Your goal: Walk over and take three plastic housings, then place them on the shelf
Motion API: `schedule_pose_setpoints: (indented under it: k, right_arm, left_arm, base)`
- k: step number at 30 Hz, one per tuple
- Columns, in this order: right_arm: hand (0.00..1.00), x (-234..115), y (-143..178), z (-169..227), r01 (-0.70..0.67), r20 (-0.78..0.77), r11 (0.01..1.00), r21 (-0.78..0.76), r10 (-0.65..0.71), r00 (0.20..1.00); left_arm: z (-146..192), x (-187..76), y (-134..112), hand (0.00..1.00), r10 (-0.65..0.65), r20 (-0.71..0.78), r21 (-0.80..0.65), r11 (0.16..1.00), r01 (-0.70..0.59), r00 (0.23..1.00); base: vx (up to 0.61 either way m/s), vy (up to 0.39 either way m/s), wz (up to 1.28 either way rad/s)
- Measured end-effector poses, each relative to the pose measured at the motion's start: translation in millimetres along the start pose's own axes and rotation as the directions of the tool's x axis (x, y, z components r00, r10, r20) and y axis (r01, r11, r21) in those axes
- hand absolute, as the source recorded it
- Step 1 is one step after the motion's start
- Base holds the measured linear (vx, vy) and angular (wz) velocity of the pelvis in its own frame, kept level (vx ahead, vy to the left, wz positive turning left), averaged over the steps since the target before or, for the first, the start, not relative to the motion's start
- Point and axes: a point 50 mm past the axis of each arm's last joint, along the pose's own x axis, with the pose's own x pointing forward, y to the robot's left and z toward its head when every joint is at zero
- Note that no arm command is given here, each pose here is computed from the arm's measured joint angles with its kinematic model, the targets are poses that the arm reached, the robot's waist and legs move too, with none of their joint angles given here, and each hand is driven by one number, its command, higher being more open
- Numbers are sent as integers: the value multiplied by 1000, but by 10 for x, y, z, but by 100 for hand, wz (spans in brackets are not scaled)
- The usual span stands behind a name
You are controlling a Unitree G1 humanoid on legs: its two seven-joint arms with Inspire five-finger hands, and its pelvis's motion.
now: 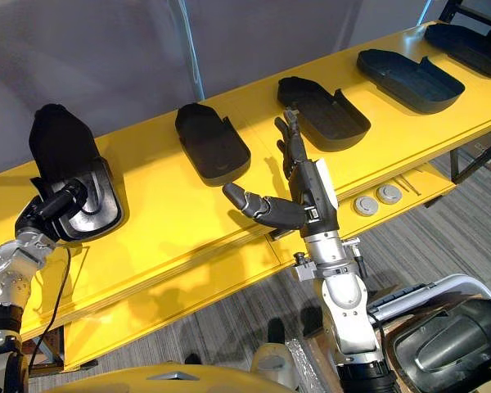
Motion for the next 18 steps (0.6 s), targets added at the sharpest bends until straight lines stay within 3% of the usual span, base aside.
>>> schedule_pose_setpoints:
  k: [4,5,18]
  right_arm:
    - [100,14,12,3,-4,1,1000,3,4,1000]
    - [100,17,25,1,-8,0,1000,7,8,1000]
    - [100,72,71,55,-7,33,1000,17,6,999]
  left_arm:
    - [31,46,4,0,-8,-26,19,1000,8,1000]
    - [36,57,1,100,-5,-30,30,1000,6,1000]
    - [29,106,-13,100,61,-40,57,997,-59,997]
  base:
    - [-8,-2,0]
    - [0,0,0]
    - [-26,-7,0]
